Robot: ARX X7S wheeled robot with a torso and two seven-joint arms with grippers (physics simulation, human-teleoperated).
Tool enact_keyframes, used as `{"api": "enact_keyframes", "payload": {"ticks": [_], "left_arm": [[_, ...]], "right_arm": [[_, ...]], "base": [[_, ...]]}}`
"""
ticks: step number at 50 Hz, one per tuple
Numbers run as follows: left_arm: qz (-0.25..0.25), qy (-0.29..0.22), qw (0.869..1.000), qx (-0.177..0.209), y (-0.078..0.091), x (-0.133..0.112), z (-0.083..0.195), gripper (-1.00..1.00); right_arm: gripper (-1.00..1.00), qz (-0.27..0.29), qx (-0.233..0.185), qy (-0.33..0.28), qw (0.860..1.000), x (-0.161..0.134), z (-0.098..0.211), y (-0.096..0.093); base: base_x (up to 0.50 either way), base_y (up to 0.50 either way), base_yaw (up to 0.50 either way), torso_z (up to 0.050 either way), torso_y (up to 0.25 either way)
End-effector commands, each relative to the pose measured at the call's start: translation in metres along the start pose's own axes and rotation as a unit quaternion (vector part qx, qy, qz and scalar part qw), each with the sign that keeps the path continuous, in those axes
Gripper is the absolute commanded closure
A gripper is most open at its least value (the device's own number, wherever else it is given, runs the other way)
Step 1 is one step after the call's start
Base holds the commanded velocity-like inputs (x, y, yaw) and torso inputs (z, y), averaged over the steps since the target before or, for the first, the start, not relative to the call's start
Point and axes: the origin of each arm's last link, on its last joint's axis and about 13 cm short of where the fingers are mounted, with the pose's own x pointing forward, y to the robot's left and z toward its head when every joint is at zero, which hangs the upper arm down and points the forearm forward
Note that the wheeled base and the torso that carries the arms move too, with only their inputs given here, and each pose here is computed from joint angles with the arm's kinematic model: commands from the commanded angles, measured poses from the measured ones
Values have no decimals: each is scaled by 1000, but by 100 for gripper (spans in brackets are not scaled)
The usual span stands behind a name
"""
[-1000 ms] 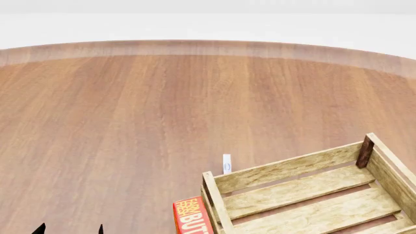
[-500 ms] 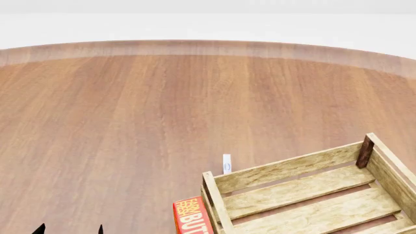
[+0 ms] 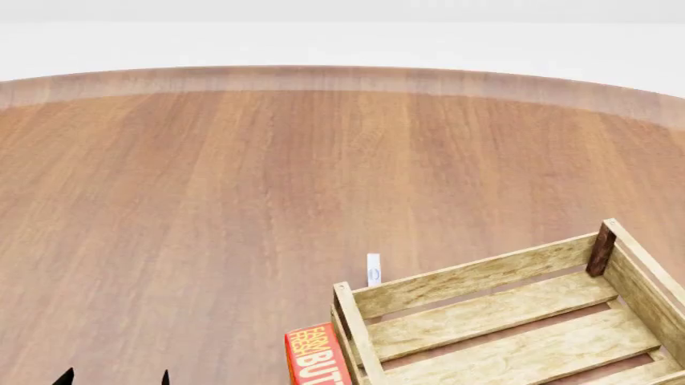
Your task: Pick up the tomato sauce, and put it in the wooden tray.
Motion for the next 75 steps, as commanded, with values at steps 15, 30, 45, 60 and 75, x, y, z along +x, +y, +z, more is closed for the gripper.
{"api": "enact_keyframes", "payload": {"ticks": [15, 30, 45, 60, 75], "left_arm": [[-7, -10, 1000, -13, 1, -2, 1, -100], [-7, -10, 1000, -13, 1, -2, 1, -100], [-7, -10, 1000, -13, 1, -1, 1, -100], [-7, -10, 1000, -12, 1, -2, 1, -100], [-7, -11, 1000, -12, 1, -2, 1, -100]], "right_arm": [[-100, 5, -11, 15, 1000, 10, -4, 2], [-100, 6, -15, 19, 1000, 11, -6, 3], [100, 6, -15, 21, 1000, 11, -7, 2], [100, 26, -32, -103, 994, -20, 38, 8], [100, 27, -38, -198, 979, -26, 87, 9]], "base": [[0, 0, 0, 0, 0], [0, 0, 0, 0, 0], [0, 0, 0, 0, 0], [0, 0, 0, 0, 0], [0, 0, 0, 0, 0]]}}
